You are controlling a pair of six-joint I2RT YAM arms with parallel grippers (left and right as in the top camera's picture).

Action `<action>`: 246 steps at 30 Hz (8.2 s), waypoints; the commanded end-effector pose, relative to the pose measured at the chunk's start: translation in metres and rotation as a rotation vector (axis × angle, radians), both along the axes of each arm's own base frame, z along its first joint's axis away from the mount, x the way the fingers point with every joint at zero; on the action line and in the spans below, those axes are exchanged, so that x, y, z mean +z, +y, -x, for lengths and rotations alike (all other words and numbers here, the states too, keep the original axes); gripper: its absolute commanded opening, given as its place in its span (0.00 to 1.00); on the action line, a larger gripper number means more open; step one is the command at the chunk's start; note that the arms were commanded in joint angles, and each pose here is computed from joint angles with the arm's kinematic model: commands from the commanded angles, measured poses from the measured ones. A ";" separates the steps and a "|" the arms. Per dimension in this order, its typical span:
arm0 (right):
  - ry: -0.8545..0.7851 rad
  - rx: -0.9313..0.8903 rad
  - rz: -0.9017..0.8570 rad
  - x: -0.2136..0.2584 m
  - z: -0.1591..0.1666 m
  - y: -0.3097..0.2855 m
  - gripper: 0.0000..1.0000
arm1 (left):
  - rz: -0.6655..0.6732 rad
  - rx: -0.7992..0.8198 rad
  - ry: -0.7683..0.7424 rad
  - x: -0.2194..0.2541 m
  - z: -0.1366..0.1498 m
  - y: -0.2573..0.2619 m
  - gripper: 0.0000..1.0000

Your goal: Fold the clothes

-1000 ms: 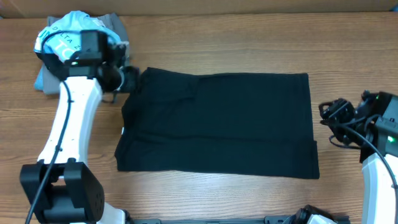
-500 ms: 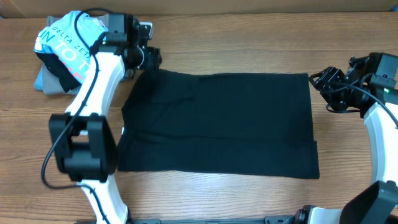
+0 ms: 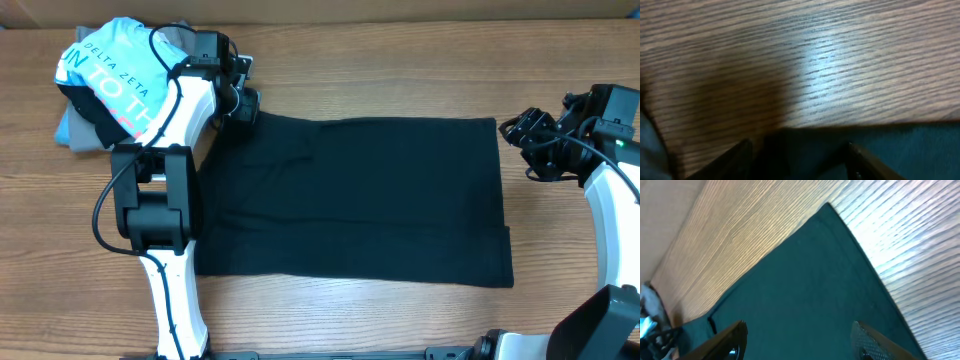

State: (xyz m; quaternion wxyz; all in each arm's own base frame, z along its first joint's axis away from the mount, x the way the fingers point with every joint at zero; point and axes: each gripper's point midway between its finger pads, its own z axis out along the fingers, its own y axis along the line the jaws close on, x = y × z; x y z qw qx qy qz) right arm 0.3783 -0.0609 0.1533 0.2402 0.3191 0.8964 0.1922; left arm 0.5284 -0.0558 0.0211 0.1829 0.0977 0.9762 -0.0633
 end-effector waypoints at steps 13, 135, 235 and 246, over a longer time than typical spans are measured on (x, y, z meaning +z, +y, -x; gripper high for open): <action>-0.127 -0.015 0.073 -0.005 -0.053 -0.021 0.71 | -0.020 -0.027 -0.033 0.003 -0.009 0.005 0.10; 0.539 -0.017 0.173 -0.077 0.100 -0.014 0.04 | -0.099 -0.008 0.776 0.066 0.234 0.010 0.04; 0.693 -0.102 0.063 -0.148 0.166 0.000 0.10 | -0.041 0.390 0.593 0.015 0.275 0.076 0.59; 0.690 -0.103 0.064 -0.148 0.165 0.000 0.10 | 0.115 0.306 0.558 -0.001 0.271 0.050 0.24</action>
